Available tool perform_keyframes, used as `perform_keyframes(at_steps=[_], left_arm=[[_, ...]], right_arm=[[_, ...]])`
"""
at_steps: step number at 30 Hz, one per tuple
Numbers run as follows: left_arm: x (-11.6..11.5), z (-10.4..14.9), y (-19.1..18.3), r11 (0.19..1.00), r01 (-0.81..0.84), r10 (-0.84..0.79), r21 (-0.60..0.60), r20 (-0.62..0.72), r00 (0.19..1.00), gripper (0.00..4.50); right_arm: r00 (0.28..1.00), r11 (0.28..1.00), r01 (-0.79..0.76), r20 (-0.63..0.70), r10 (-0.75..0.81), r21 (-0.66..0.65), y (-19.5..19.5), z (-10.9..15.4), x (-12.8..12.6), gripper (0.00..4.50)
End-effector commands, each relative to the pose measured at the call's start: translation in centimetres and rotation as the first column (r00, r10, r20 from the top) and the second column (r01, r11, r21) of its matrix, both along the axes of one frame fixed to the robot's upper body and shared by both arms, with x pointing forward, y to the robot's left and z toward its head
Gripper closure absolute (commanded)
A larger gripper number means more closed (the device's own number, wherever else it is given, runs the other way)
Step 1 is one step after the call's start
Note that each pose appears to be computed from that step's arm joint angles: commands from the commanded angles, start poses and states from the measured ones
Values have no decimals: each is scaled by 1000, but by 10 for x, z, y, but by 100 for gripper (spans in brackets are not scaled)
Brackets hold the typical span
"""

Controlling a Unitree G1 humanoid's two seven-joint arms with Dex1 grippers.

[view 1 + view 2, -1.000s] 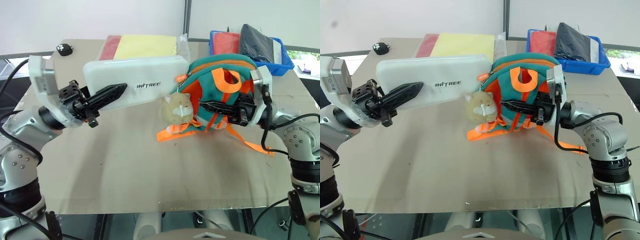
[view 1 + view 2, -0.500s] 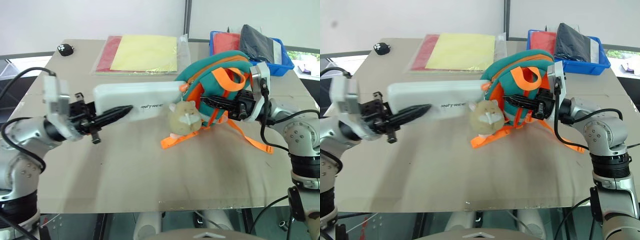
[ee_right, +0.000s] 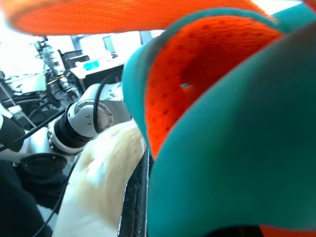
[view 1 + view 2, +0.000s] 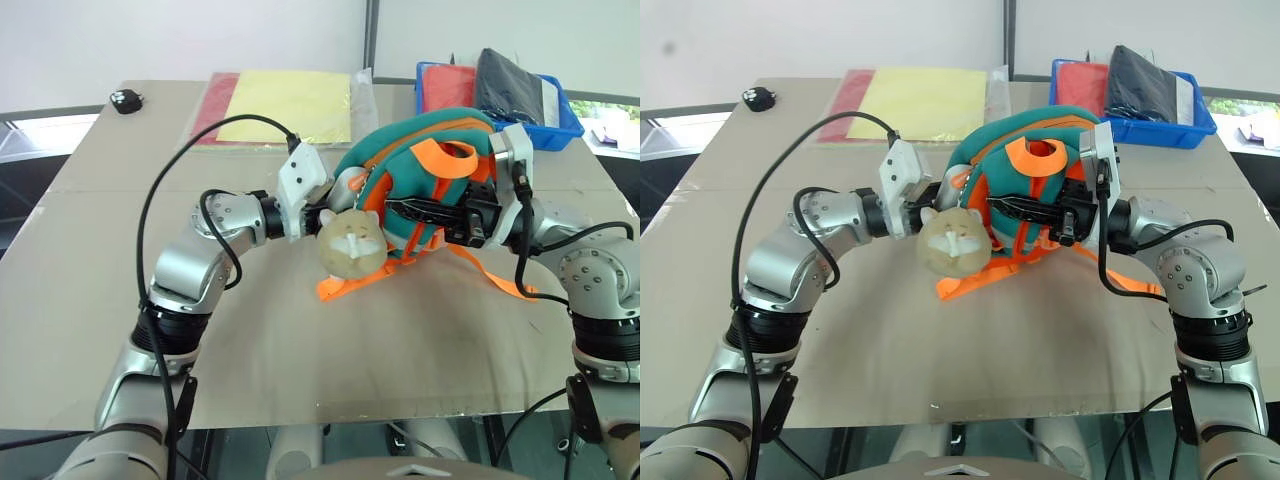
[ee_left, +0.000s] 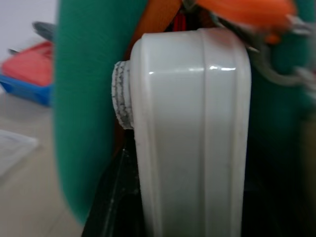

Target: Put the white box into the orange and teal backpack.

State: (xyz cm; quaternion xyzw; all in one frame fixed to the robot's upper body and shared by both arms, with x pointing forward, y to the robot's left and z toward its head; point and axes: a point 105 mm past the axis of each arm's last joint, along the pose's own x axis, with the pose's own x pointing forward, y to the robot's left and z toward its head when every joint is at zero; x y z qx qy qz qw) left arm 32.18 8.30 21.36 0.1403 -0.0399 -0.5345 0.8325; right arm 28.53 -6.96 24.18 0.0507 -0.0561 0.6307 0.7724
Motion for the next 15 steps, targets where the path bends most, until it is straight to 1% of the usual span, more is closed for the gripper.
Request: perform_keyframes(at_steps=[1,2,3,5,6,8,9,11,13,15], left_arm=[[-22,30,29,985,26,-36,-173,-57,998,74],[-28,34,37,975,28,-52,-221,-104,993,29],[-36,38,54,955,9,-69,-296,-194,979,7],[-49,41,74,928,-18,-103,-373,-303,947,7],[-62,39,80,913,-6,-159,-407,-368,916,7],[-77,33,76,889,5,-252,-458,-481,840,7],[-76,28,69,887,-18,-251,-461,-514,820,7],[-65,22,56,876,-81,-216,-475,-537,815,7],[-60,18,41,863,-99,-229,-495,-559,797,7],[-50,7,24,873,-144,-186,-467,-590,785,7]], right_arm=[[995,997,82,61,-82,5,0,7,7,450],[993,995,98,61,-98,3,0,6,10,450],[990,992,122,70,-121,-8,-1,3,13,450],[986,989,146,82,-144,-22,0,-1,16,450],[986,989,148,87,-145,-22,1,-2,16,450],[986,990,144,88,-143,-7,3,-1,15,450],[987,990,139,86,-138,0,4,0,14,450],[988,992,129,87,-129,4,6,1,12,450],[989,992,124,85,-124,8,7,1,11,450],[989,993,120,81,-121,9,8,1,9,450]])
